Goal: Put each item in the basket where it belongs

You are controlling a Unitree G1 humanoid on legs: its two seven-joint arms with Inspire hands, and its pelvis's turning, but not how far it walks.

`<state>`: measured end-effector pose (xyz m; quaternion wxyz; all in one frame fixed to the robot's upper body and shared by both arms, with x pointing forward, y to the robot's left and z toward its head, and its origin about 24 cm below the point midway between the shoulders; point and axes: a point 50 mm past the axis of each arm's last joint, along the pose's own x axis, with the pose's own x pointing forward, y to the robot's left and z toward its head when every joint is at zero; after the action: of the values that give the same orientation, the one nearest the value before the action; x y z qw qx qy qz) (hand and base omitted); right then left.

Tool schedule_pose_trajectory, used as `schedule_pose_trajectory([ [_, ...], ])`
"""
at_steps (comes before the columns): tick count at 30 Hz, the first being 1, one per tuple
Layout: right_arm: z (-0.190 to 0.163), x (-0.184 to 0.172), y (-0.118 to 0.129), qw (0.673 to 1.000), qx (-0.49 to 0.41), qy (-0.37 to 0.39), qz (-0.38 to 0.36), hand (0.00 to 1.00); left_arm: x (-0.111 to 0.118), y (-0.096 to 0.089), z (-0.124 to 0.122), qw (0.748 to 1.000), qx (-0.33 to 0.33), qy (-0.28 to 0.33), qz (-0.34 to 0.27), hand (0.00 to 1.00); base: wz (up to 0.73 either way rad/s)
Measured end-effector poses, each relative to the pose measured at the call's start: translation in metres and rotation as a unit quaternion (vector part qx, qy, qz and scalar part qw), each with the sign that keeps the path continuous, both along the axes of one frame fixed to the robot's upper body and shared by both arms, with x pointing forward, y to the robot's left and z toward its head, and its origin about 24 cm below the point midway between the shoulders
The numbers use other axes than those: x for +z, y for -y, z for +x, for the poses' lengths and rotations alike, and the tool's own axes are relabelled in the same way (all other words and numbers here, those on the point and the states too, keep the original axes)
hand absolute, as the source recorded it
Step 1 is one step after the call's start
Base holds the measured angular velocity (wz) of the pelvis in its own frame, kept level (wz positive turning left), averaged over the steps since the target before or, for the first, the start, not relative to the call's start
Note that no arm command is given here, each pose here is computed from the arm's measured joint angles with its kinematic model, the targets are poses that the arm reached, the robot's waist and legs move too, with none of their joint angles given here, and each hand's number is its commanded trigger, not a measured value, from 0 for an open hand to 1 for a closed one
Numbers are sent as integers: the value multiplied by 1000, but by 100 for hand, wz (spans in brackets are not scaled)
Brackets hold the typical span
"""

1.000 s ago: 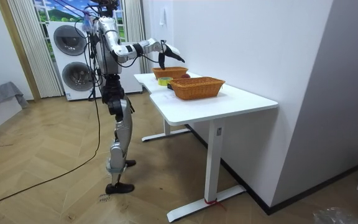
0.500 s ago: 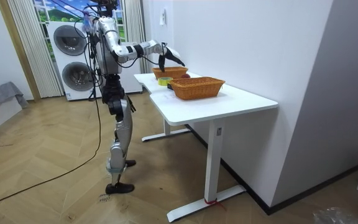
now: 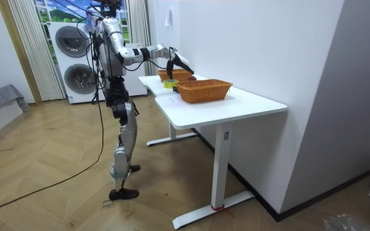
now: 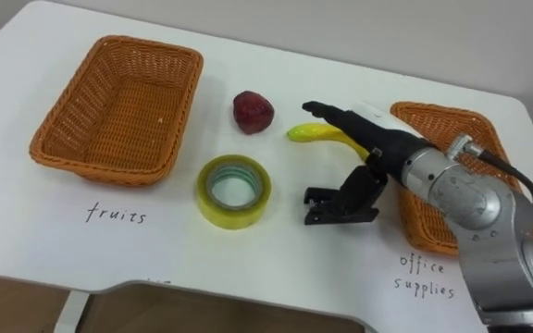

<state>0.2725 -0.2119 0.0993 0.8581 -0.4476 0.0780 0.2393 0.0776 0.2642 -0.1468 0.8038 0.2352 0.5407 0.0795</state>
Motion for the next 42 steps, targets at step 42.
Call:
schedule_pose_trajectory([
  [42,5,-32,0,996,-24,-80,-39,0,4,2,12,1000,-12,22,3,0,0],
])
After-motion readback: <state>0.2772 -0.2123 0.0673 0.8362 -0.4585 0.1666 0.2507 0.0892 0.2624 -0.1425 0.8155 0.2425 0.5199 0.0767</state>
